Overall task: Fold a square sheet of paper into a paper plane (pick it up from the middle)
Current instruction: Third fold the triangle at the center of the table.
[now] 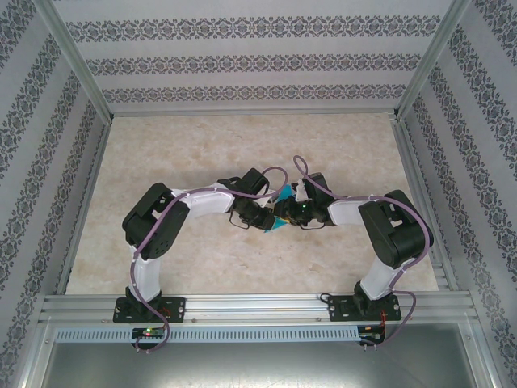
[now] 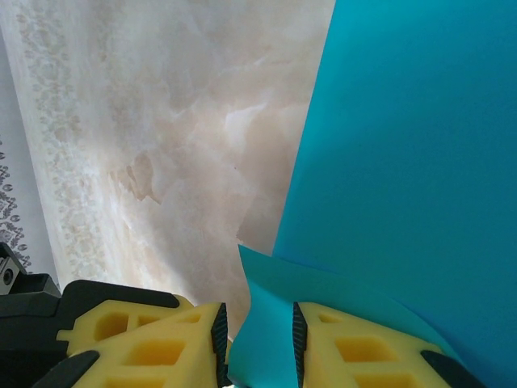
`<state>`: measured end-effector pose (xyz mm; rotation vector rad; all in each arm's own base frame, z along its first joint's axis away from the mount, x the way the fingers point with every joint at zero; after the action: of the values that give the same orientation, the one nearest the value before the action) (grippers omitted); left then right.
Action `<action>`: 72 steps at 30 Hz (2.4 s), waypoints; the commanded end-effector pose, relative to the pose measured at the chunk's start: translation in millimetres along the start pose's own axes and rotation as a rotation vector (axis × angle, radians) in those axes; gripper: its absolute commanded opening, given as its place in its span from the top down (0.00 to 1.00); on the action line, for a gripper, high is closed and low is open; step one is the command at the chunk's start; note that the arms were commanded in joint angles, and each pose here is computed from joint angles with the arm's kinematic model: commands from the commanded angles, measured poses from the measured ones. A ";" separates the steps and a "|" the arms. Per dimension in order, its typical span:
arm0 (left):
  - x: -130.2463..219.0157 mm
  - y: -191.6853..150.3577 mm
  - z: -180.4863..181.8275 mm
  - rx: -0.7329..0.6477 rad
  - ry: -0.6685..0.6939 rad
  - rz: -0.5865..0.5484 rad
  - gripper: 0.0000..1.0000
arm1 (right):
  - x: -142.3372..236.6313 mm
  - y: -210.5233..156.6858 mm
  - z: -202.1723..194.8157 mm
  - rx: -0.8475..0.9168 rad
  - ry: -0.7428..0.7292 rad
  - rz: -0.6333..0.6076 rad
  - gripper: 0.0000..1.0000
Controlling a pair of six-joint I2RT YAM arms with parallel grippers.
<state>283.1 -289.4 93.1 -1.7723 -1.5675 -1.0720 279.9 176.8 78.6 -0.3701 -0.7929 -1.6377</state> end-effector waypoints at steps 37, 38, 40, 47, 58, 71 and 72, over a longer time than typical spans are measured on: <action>-2.9 15.4 -7.0 0.046 -0.121 0.042 0.83 | 32.0 1.4 -25.9 0.043 -0.236 0.036 0.69; -2.5 16.5 -8.1 0.048 -0.128 0.042 0.83 | 31.9 0.8 -27.0 0.046 -0.244 0.043 0.69; -2.3 18.2 -9.0 0.048 -0.134 0.043 0.83 | 31.3 -0.8 -29.3 0.046 -0.255 0.055 0.70; -7.0 20.6 -5.1 0.057 -0.118 0.055 0.83 | 29.0 -3.5 -32.7 0.047 -0.266 0.077 0.72; -9.8 23.4 -1.1 0.054 -0.102 0.054 0.83 | 27.8 -2.8 -32.0 0.050 -0.252 0.081 0.74; -11.4 29.6 4.2 0.066 -0.084 0.037 0.91 | 28.6 -6.0 -34.0 0.055 -0.265 0.095 0.77; -11.4 29.8 4.6 0.065 -0.080 0.034 0.91 | 29.0 -5.8 -33.5 0.057 -0.265 0.093 0.77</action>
<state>304.4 -300.3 85.3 -1.8414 -1.5866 -0.9169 278.7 139.2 80.8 -0.5150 -0.9923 -1.5354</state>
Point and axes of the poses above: each hand's point on the last joint's axis, 136 mm out from that joint toward the fingers, its own x axis back along the fingers, its own z axis along the line the jaws close on, y = z × x, the point moved 8 cm from there along x, back along the fingers, and after that the axes turned 15 degrees about x, right-handed, at the moved point
